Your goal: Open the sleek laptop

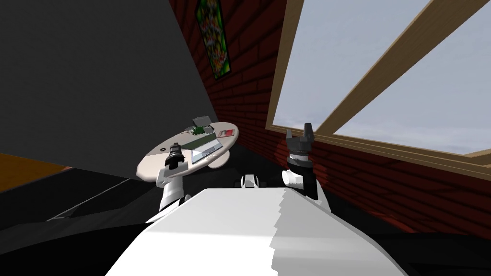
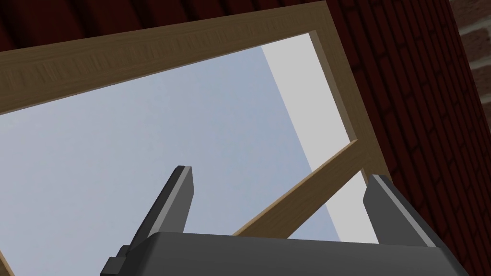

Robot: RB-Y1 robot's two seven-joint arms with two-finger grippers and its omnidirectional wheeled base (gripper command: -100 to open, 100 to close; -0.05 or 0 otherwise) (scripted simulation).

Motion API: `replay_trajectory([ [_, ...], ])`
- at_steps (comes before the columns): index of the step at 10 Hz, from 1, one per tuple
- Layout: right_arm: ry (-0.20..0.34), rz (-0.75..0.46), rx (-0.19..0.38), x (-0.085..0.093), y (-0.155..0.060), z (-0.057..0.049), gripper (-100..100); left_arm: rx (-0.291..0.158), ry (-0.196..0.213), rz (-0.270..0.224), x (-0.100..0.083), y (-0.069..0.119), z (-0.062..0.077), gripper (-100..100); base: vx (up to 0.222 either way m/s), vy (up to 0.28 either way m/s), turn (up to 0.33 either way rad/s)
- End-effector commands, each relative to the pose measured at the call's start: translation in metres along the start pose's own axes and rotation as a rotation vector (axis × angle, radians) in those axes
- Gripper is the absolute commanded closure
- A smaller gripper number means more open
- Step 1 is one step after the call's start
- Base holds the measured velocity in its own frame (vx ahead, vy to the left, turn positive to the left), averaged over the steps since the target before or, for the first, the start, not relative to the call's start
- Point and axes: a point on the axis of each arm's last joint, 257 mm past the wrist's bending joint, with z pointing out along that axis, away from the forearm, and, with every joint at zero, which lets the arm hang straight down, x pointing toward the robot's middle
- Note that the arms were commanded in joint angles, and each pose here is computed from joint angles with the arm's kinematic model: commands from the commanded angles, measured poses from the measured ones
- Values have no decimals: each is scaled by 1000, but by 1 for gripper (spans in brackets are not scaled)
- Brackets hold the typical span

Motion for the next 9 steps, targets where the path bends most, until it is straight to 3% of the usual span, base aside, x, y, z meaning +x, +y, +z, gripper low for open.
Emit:
replay_trajectory([
  [1,0,0,0,0,0,0,0,44,7,1,7,-4,-5,100,12,-16,-8],
  [2,0,0,0,0,0,0,0,29,5,3,5,-1,-4,100,0,0,0],
  [3,0,0,0,0,0,0,0,37,9,3,14,11,-19,100,48,29,57],
  [5,0,0,0,0,0,0,0,78,8,3,14,0,-20,100,41,21,30],
  [6,0,0,0,0,0,0,0,63,11,3,23,17,-35,100,58,47,43],
  [8,0,0,0,0,0,0,0,120,9,3,22,2,-37,100,37,24,26],
  [9,0,0,0,0,0,0,0,109,9,3,30,17,-53,100,57,32,37],
])
